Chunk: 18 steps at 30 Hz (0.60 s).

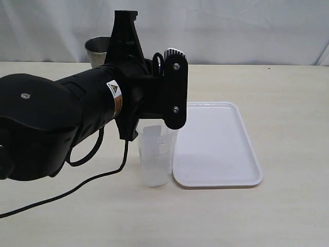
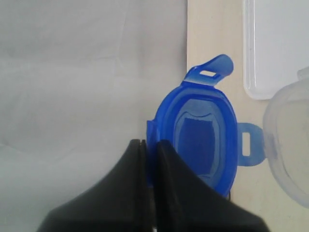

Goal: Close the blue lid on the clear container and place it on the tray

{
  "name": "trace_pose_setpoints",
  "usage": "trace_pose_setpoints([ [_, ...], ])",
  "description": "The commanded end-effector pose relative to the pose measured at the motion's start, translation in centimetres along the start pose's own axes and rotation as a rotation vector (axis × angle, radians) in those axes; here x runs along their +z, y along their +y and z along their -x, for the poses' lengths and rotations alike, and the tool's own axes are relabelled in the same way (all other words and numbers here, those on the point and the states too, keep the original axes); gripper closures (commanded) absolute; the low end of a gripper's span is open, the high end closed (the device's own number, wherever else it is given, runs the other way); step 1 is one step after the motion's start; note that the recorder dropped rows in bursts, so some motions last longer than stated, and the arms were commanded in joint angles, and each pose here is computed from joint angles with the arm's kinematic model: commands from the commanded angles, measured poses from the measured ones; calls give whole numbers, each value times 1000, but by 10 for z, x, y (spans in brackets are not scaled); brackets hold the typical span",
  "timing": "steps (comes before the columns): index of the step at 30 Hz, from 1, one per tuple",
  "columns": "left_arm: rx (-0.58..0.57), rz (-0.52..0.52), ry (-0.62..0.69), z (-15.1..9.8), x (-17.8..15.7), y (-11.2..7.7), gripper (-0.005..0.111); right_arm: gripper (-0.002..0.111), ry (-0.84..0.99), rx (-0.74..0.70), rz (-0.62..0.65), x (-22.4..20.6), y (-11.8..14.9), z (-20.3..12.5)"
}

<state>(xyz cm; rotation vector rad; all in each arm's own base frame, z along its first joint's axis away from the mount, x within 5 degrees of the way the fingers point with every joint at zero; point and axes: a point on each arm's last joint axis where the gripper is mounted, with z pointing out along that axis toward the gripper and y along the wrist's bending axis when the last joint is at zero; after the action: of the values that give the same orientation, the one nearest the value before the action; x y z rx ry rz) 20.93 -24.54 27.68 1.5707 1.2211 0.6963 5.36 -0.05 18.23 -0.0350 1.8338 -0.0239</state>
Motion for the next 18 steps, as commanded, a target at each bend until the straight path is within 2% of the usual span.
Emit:
trace_pose_setpoints([
  [1,-27,20,21,-2,-1,2,107,104,-6,-11,-8,0,-1,0],
  [10,-15,52,9,16,-14,-2,107,104,-6,-11,-8,0,-1,0],
  [18,-28,40,10,20,-18,-6,107,104,-6,-11,-8,0,-1,0],
])
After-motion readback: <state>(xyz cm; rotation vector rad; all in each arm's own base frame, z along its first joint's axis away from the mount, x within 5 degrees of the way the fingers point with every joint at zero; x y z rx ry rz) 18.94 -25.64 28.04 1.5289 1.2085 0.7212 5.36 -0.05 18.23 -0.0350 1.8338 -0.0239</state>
